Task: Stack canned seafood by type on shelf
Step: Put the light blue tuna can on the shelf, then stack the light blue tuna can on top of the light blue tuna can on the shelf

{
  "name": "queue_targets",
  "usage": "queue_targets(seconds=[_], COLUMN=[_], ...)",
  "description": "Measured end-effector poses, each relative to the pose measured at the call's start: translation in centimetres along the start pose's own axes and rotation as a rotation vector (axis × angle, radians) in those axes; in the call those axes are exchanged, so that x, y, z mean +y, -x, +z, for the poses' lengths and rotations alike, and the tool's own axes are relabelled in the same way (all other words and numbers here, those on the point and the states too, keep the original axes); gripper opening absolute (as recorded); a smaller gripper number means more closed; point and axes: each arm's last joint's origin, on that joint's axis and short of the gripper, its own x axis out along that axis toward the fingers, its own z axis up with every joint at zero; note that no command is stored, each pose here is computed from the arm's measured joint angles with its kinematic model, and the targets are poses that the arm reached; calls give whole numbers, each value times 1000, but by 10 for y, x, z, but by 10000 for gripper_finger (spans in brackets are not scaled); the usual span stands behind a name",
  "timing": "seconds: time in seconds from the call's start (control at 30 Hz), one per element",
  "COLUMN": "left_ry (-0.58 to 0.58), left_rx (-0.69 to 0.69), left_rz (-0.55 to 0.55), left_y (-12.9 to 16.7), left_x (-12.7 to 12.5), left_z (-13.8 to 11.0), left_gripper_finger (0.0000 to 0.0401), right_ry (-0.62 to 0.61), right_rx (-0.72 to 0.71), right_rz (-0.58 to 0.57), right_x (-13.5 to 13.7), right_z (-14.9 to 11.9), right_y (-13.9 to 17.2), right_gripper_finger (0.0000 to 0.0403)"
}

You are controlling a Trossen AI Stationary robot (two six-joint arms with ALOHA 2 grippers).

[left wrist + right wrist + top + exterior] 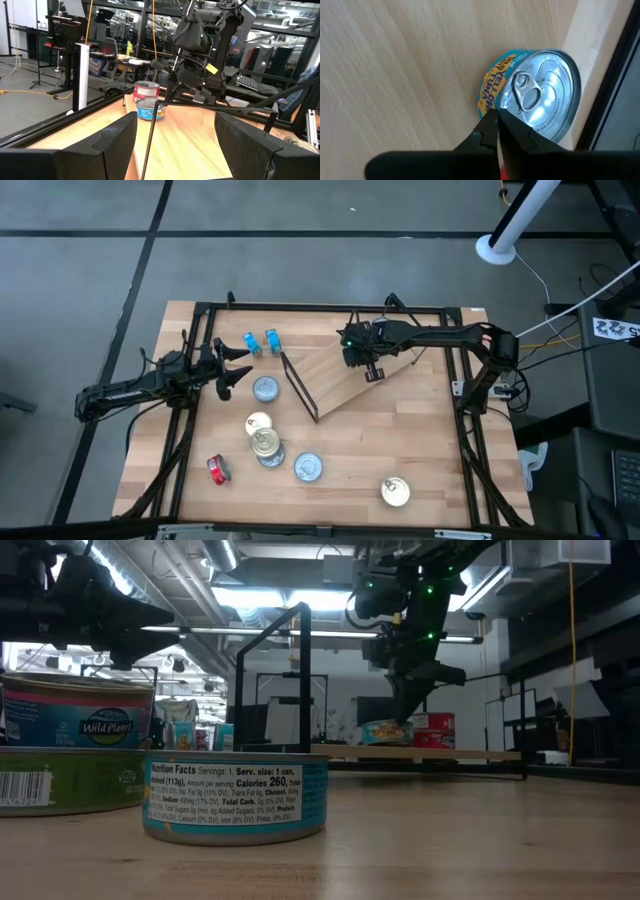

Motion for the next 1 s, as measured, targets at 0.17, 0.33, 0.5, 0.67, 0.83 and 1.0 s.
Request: queue_targets(seconds=[0.17, 0.33, 0.5, 0.67, 0.83, 1.0], left_ry=[2, 2, 74, 120, 67, -42], left_rx=[0, -1, -23, -56, -100, -92], left_rz=[0, 0, 11, 29, 42, 60], left_y=[0, 0, 0, 1, 3, 0], left_x=[0, 0, 0, 0, -3, -7], left_z=[0, 0, 2, 8, 25, 49], left_gripper_finger=[263, 263, 263, 263, 263, 263], right_ry=[0, 0, 1, 2, 2, 4], right_rx=[0, 0, 6, 17, 18, 20], right_rz=[-1, -1, -9, -30, -30, -28], right_x=[0, 0, 0, -1, -1, -1], right_z=[0, 0, 0, -1, -1, 0], right_y=[0, 0, 0, 1, 1, 3], right_gripper_finger=[47, 84, 100, 101, 101, 101])
